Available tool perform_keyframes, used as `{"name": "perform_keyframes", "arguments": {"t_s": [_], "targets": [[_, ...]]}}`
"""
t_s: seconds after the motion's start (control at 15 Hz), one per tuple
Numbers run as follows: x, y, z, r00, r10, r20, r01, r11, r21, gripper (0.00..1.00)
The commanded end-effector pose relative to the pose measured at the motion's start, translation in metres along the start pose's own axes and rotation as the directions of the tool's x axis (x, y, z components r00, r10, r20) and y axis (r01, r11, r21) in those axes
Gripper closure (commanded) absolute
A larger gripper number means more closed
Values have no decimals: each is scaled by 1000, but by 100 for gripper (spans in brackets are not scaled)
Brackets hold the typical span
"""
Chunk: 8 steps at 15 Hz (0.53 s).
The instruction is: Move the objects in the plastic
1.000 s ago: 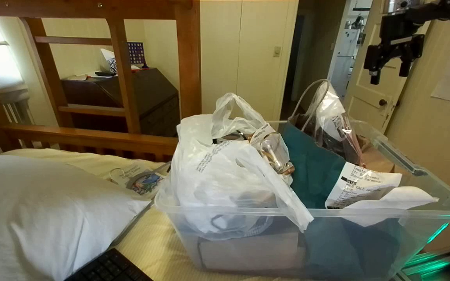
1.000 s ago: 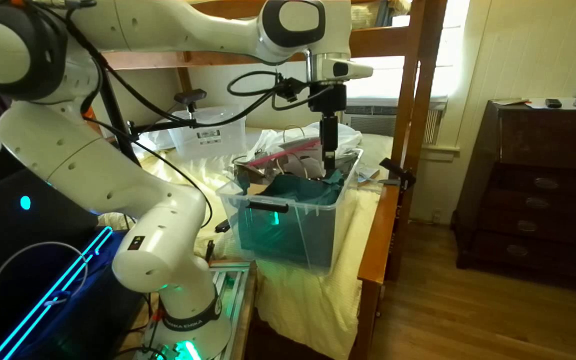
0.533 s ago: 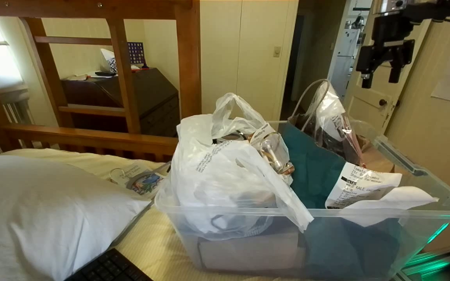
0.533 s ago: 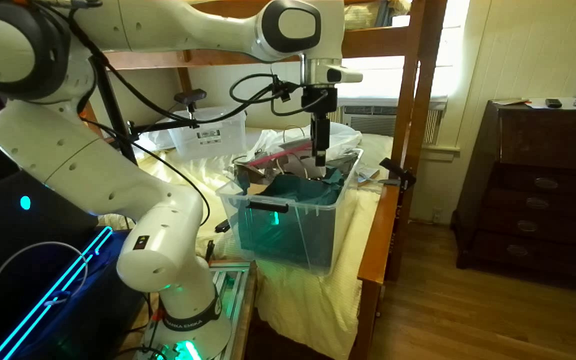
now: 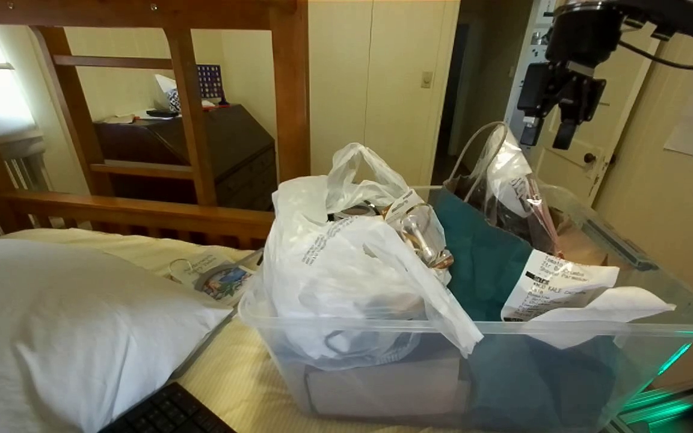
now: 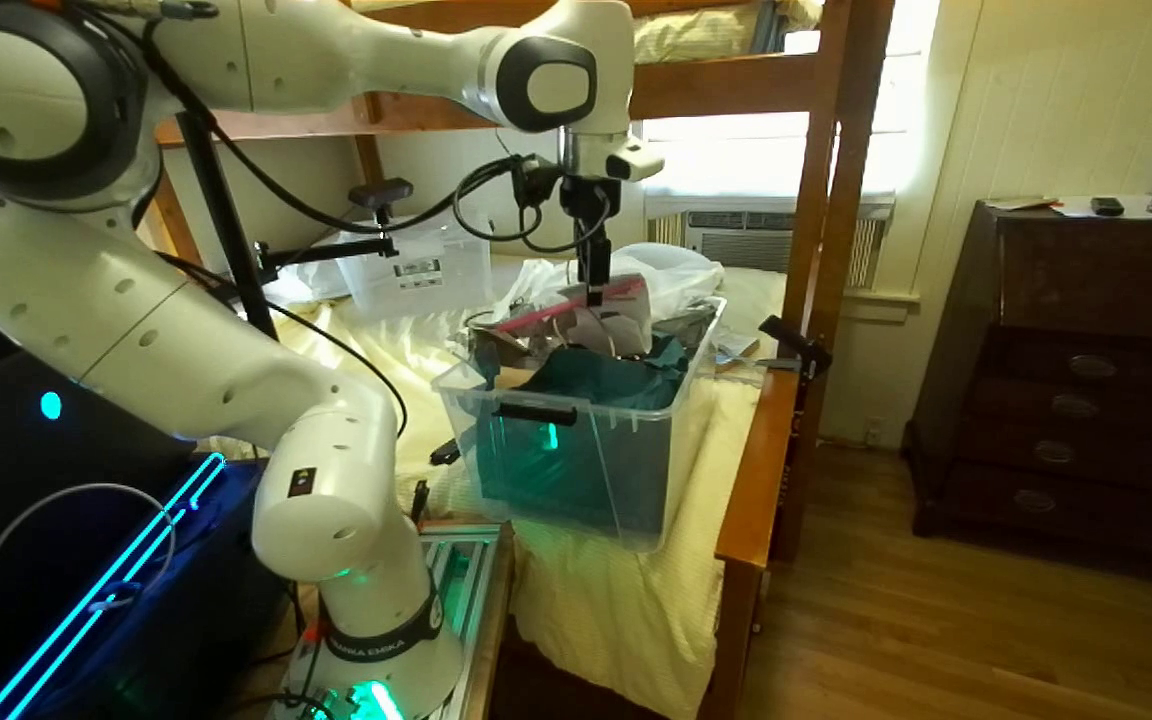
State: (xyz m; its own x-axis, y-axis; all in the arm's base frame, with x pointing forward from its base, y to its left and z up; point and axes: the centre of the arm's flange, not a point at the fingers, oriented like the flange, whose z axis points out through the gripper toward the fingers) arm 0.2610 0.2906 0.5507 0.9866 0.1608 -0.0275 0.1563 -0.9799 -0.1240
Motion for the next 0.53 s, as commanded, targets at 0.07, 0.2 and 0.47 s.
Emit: {"name": "perform_keyframes", "arguments": {"t_s": [0.07, 0.2, 0.47], "targets": [[-19, -28, -2, 999, -1, -50, 7, 992, 124, 55], [-19, -33, -5, 995, -8, -103, 22, 989, 144, 69], [0, -37, 10, 988, -12, -157, 33, 991, 128, 96]]}}
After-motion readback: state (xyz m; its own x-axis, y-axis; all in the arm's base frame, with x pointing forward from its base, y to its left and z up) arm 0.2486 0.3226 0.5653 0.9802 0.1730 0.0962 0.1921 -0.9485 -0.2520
